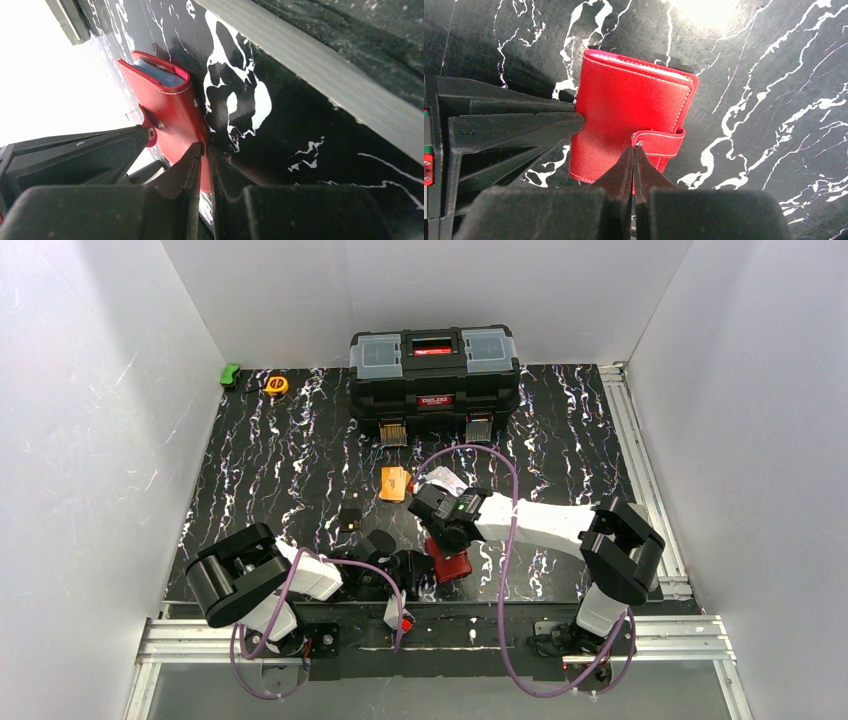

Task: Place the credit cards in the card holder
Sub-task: Close the card holder at the center of the board.

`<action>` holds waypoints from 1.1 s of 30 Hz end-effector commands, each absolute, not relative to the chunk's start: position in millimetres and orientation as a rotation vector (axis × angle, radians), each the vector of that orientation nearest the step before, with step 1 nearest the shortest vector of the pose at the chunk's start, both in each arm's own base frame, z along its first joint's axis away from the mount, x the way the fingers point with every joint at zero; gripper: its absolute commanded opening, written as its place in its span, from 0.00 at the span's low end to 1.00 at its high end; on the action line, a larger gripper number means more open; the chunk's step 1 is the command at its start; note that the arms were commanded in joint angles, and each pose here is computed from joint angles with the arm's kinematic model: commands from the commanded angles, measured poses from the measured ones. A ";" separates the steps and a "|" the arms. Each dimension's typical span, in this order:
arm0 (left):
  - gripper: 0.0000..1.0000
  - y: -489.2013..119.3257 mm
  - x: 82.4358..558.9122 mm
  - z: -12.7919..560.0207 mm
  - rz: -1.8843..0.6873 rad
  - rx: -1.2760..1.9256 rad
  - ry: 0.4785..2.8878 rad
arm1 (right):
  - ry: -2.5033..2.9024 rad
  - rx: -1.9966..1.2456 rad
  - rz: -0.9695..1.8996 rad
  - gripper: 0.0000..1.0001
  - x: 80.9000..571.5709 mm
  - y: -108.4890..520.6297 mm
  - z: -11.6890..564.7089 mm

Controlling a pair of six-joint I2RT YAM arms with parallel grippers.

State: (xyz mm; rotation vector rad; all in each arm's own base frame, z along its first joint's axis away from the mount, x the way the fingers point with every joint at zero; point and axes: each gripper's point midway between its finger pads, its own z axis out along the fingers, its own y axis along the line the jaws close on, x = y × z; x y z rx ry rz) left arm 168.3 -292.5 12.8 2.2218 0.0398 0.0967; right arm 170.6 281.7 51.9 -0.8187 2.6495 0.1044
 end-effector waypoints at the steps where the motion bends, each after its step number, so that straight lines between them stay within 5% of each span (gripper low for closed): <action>1: 0.09 -238.6 132.8 -50.6 -0.101 2.475 0.198 | 2.659 -0.843 0.161 0.01 167.5 290.7 47.3; 26: 0.09 -245.2 134.1 -48.1 -0.094 2.463 0.197 | 2.742 -0.978 0.179 0.01 156.9 291.8 18.2; 30: 0.08 -246.7 143.0 -43.4 -0.041 2.465 0.213 | 2.730 -1.016 0.366 0.27 145.0 307.5 35.7; 33: 0.11 -246.8 163.6 -25.9 0.030 2.477 0.353 | 2.723 -1.047 0.491 0.32 138.4 318.5 44.1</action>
